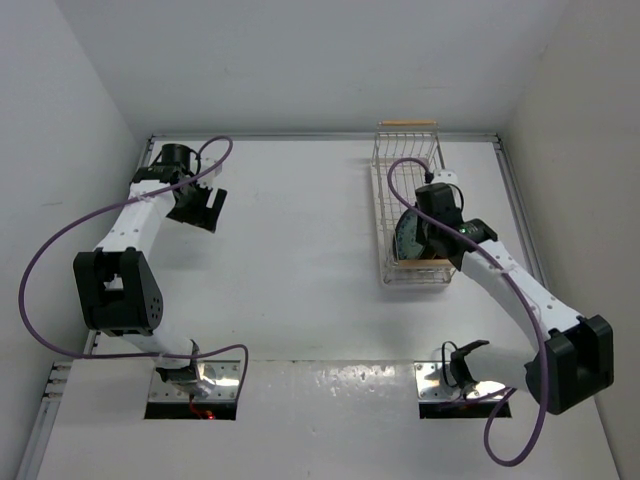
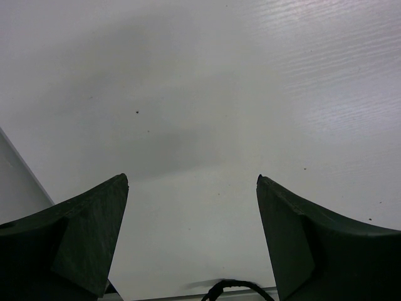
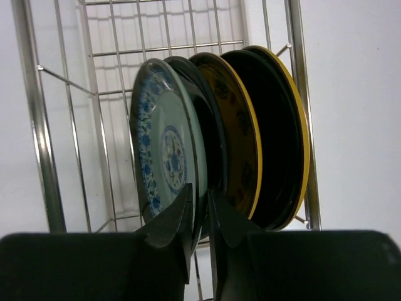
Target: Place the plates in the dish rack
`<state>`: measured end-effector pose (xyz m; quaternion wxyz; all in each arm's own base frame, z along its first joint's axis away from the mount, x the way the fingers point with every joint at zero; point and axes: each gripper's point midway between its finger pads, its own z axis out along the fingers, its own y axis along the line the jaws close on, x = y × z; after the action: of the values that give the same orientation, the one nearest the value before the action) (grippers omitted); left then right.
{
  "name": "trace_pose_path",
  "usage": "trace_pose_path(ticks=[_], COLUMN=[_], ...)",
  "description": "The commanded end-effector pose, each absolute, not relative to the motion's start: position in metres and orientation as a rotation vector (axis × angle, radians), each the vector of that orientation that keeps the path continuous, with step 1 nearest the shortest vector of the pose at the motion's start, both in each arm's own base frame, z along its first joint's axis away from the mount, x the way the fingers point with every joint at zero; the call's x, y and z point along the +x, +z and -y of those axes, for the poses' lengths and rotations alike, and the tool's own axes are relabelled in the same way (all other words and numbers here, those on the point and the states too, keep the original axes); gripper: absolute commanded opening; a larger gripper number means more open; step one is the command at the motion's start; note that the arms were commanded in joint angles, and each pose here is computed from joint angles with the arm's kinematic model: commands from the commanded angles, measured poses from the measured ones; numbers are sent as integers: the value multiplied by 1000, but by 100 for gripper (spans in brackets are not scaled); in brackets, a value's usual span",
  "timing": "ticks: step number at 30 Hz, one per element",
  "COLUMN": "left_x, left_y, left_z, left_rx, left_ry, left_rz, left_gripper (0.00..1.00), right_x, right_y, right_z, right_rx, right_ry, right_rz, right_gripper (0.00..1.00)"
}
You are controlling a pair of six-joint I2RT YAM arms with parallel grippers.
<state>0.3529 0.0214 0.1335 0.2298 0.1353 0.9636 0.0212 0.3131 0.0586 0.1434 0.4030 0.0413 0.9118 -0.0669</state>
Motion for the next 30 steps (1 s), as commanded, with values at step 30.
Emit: trace_pose_path(ticks=[30], left_x=[362], left_y=[142], left_z=[-18], left_rx=[391], left_ry=[44], left_rz=[-2624], left_gripper=[88], right_x=[293], right_y=[113], right_z=[-98], right_rx=[-213], right_ry=[-459], right_rz=[-2307], right_gripper=[0])
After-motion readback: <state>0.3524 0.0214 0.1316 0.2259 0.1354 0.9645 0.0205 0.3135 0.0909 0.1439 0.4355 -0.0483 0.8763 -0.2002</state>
